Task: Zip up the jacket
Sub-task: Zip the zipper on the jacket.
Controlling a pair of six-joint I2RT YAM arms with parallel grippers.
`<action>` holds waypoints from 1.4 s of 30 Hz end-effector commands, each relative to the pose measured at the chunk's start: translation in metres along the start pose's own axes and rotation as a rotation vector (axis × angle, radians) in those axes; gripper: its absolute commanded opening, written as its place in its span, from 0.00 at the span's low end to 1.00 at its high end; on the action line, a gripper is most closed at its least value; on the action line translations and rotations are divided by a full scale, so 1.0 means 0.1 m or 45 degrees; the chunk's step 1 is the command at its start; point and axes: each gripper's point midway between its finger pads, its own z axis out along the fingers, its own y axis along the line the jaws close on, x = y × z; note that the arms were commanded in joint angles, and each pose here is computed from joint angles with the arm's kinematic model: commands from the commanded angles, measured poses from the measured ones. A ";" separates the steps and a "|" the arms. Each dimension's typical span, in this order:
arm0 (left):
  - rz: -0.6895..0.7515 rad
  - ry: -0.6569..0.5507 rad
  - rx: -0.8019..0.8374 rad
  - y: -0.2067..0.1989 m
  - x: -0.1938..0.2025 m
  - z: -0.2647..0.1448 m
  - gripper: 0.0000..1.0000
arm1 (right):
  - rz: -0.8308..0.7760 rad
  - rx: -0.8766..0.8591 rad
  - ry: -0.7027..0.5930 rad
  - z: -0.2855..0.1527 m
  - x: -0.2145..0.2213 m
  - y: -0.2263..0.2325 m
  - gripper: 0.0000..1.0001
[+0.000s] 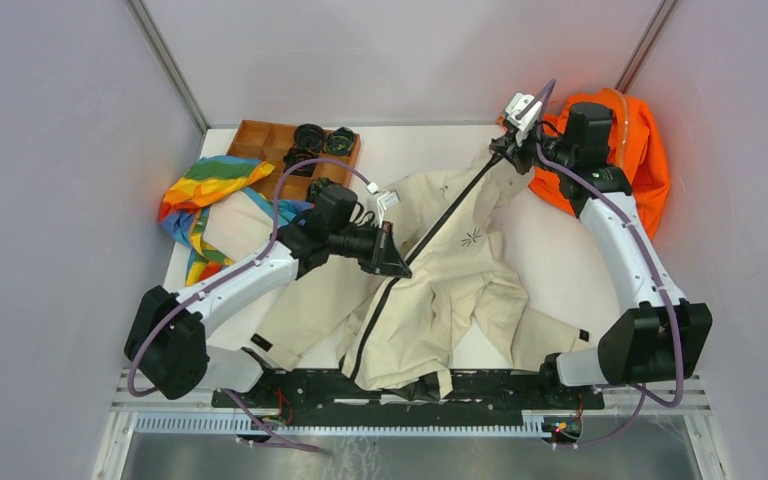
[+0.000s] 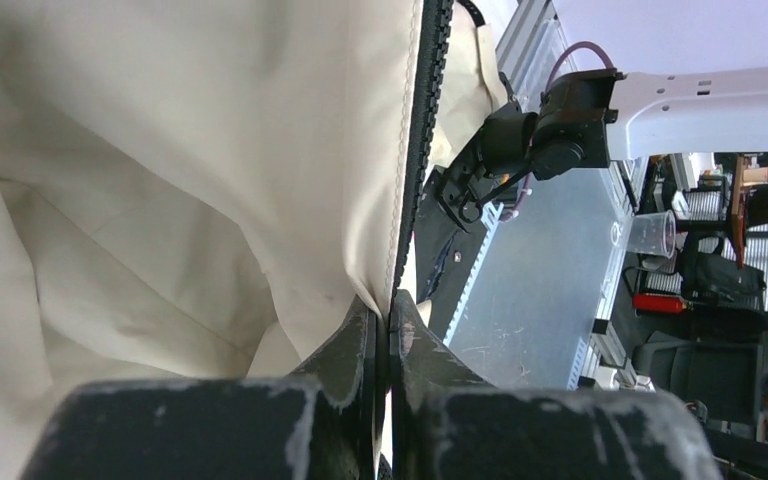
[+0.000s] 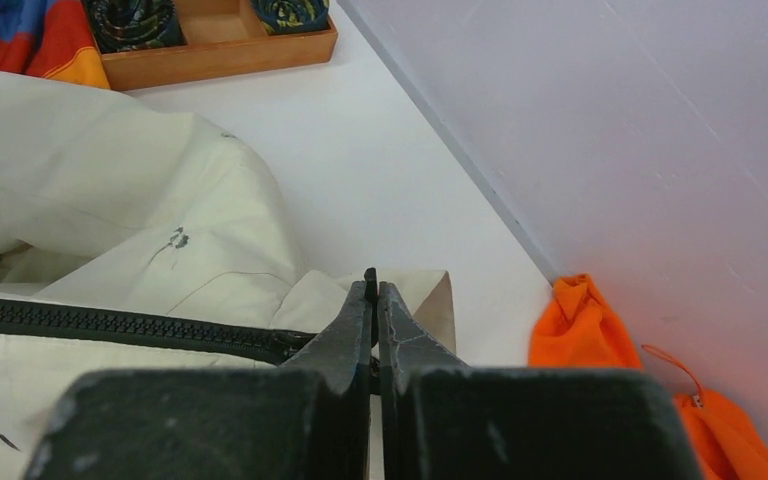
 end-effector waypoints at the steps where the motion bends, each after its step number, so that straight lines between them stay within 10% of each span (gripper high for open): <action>1: -0.189 0.181 -0.025 0.04 0.47 -0.10 0.02 | -0.279 0.349 -0.110 -0.30 -0.51 -0.76 0.00; 7: -0.142 0.093 0.020 -0.08 0.15 -0.05 0.08 | -0.123 -0.143 -0.306 -0.15 -0.51 0.52 0.00; 19: 0.271 -0.539 -0.097 -0.49 -1.15 -0.71 0.76 | -0.283 -0.519 -0.538 -0.43 -0.61 1.54 0.00; 28: 0.785 -0.917 -0.014 -0.78 -1.55 -0.72 0.75 | 0.040 -0.450 -0.508 -0.40 -0.74 1.41 0.00; 42: 0.942 -0.768 -0.063 -0.58 -1.50 0.47 0.72 | 0.125 -0.389 -0.462 -0.39 -0.69 1.36 0.00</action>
